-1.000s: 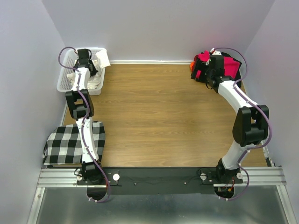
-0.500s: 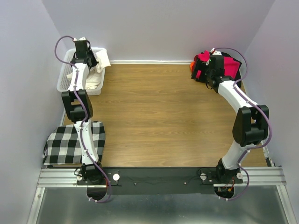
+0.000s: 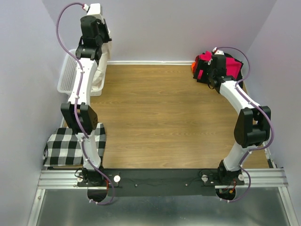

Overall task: Fold and stack the t-shirts
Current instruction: Grab crumpled tshirt from bin with the left arm, then move the tshirt to the center of the board

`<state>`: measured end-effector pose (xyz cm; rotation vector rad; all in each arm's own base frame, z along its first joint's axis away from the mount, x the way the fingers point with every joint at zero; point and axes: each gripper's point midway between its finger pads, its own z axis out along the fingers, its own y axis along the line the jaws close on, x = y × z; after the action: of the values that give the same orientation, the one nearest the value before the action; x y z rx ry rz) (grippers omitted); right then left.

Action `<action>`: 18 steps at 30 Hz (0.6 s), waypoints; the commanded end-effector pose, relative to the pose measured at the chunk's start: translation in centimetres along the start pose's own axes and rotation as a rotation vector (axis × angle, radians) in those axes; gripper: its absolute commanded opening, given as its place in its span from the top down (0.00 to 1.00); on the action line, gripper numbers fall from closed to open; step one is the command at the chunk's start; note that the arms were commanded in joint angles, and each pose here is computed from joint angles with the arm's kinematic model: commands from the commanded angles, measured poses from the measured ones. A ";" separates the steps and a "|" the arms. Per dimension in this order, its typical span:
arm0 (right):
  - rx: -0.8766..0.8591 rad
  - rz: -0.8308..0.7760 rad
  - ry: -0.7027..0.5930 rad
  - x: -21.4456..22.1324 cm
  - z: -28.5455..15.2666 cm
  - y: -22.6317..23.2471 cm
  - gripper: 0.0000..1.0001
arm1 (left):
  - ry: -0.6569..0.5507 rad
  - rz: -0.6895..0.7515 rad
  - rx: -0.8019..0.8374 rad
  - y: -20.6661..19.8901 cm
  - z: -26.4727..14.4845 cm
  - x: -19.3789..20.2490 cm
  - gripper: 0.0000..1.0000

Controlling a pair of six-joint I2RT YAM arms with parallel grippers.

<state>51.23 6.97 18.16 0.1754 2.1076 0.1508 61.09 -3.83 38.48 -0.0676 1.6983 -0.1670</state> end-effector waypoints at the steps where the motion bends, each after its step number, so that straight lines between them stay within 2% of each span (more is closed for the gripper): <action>1: 0.030 -0.010 -0.006 -0.7 -0.1 -0.2 0.00 | -0.351 0.107 0.116 -6.9 -7.9 -13.7 1.00; 10: 0.132 0.013 -0.018 -0.6 -0.3 -1.9 0.00 | -0.568 0.149 0.324 -14.6 -19.0 -21.6 1.00; 13: 0.196 0.038 -0.026 -0.5 -0.5 -3.0 0.00 | -0.621 0.147 0.392 -16.3 -22.5 -23.3 1.00; 18: 0.191 0.057 -0.016 0.1 -0.9 -2.9 0.00 | -0.664 0.120 0.525 -18.8 -26.9 -24.6 1.00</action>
<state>50.92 4.54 17.83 0.2921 2.1067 0.0109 42.57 -16.17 63.50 0.2762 1.1288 -0.3619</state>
